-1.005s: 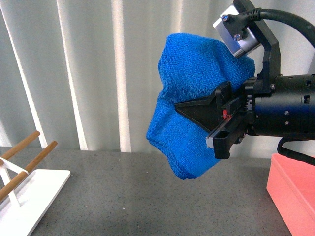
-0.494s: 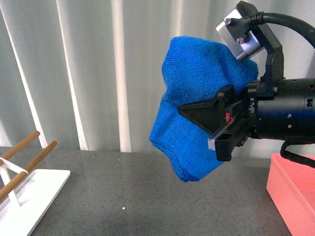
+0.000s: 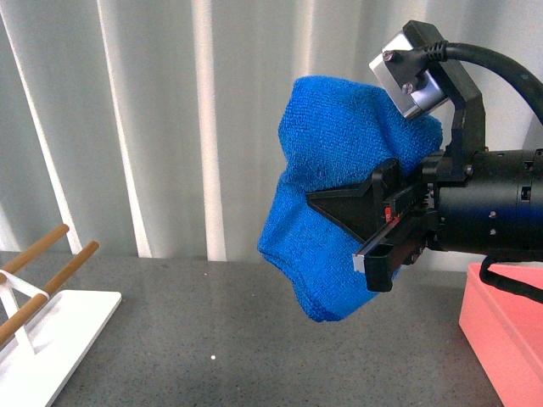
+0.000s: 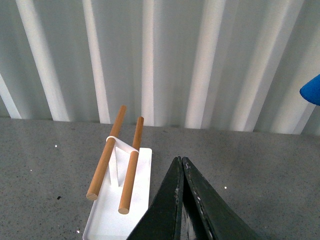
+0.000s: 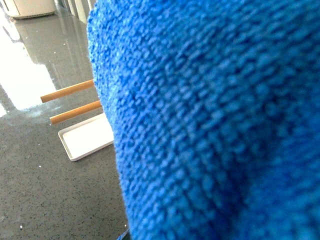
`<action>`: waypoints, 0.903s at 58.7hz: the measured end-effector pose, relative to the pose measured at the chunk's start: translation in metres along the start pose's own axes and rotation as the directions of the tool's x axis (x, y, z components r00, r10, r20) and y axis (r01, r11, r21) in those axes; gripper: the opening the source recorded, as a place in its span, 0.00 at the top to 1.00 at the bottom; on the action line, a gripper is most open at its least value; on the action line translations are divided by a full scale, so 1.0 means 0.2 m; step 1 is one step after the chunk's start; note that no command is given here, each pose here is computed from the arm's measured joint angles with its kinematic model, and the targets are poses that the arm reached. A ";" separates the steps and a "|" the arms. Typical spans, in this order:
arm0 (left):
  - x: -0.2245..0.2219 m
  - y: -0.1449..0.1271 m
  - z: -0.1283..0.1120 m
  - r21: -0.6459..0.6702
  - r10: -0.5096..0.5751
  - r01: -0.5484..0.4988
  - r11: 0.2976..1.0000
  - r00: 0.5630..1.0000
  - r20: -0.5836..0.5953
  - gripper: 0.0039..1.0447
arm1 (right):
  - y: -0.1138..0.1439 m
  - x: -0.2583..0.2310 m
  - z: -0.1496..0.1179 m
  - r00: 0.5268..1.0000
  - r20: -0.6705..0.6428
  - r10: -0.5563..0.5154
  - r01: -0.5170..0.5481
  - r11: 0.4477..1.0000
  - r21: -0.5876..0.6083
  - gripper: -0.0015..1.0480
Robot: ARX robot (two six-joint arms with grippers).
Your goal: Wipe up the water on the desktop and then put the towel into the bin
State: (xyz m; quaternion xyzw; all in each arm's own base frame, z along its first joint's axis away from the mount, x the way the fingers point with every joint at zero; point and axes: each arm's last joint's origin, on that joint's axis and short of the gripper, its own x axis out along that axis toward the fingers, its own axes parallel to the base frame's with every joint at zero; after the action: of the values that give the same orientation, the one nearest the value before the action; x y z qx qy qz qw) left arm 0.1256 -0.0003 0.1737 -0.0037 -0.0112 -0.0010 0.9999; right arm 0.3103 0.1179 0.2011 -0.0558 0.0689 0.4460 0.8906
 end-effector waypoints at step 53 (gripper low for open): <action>-0.12 0.00 -0.02 0.000 -0.001 0.001 1.000 1.000 -0.030 0.97 | 0.01 0.00 -0.01 1.000 0.012 0.000 0.000 1.000 0.007 0.94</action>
State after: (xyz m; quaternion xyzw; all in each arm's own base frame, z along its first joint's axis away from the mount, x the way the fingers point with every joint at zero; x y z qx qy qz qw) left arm 0.1008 -0.0002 0.1695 -0.0037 0.0039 -0.0013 1.0000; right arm 0.3082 0.1194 0.1998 -0.0501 0.0653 0.4459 0.8913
